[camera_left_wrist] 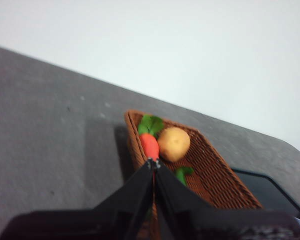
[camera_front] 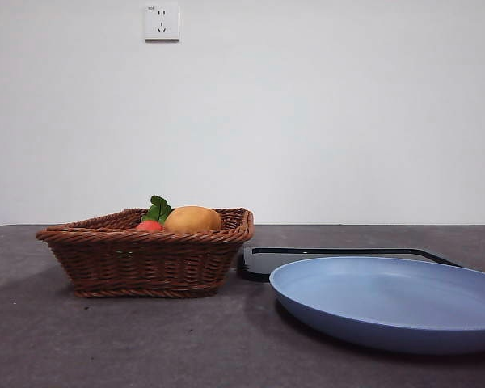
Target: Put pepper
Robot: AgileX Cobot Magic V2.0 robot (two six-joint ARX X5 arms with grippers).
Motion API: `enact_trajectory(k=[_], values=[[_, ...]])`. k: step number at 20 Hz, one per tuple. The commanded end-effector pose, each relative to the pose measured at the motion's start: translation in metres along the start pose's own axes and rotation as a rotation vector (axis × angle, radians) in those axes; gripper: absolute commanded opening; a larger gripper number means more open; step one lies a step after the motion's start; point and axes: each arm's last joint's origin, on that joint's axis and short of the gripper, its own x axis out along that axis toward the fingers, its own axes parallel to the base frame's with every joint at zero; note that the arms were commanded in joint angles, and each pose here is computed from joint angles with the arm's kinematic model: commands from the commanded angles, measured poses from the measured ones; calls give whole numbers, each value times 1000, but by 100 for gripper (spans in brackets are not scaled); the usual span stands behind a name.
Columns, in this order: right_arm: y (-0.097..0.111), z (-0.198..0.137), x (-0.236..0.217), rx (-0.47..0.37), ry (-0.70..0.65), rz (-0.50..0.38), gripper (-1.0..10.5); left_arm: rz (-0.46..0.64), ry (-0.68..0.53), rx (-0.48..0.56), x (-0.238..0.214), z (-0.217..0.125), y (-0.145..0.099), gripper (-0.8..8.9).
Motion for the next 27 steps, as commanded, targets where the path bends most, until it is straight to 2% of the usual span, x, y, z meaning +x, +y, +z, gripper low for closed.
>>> enact_trajectory(k=[1, 7, 11, 20, 27], values=[[8, 17, -3, 42, -43, 25, 5, -30, -5, -30, -3, 13, -8, 7], [23, 49, -1, 31, -28, 55, 5, -76, 56, -4, -2, 44, -24, 7], [34, 73, 3, -8, 53, 50, 5, -132, 147, 46, 5, 68, -35, 7], [60, 125, 12, -183, 379, 90, 5, -266, 408, 171, 25, 108, -53, 7], [70, 145, 14, -296, 627, 107, 5, -290, 590, 225, 27, 119, -59, 6]])
